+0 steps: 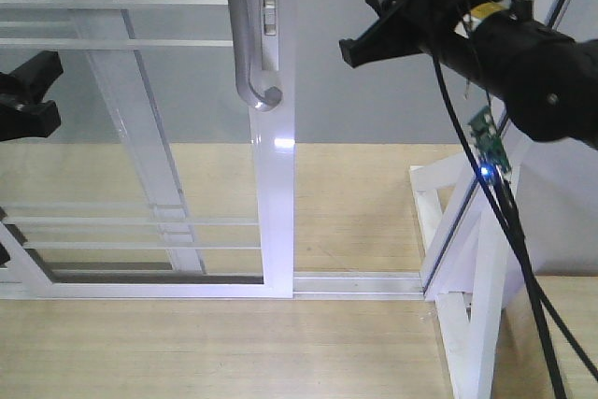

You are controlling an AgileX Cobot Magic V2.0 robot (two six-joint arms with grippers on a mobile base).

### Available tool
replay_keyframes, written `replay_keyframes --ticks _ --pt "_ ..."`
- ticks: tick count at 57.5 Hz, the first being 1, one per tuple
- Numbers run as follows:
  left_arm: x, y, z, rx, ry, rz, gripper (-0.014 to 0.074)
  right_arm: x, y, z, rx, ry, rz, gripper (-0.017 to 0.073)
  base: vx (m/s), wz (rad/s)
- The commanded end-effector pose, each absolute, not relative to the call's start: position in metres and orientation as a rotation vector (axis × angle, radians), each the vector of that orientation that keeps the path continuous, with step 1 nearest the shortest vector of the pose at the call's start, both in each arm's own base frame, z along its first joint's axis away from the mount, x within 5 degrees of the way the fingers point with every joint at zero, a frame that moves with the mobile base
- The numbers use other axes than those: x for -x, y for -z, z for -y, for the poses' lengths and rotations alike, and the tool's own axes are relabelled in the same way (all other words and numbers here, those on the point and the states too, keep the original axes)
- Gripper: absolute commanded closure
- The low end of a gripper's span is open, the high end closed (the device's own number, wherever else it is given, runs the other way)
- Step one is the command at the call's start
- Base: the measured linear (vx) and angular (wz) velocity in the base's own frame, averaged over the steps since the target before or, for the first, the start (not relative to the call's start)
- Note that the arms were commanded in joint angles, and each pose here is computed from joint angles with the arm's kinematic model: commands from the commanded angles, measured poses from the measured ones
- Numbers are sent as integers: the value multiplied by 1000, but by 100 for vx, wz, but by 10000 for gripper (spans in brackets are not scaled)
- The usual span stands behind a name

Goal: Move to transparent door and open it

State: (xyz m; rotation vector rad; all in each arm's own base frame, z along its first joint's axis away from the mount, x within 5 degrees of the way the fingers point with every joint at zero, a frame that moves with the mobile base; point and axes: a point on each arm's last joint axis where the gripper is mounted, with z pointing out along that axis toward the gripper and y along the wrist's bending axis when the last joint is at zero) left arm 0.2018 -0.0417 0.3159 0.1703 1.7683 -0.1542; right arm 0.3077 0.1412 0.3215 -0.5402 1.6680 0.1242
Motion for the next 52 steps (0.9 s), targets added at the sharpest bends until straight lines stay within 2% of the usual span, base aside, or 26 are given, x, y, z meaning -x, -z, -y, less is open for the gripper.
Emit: replay_keyframes --ticks 1,13,23,52 --pt "-211 -334 44 -178 142 -1626 49 -281 -341 -126 487 -100 -1527 563 0 0" --pt "-248 -313 51 -208 95 -1560 49 -230 -322 -99 457 -78 -1478 568 0 0" --pt "-282 -286 58 -201 91 -1545 49 -206 -314 -88 455 -79 -1472 567 0 0" --pt "-370 -287 74 -188 88 -1533 49 -201 -315 -86 469 -69 -1471 567 0 0"
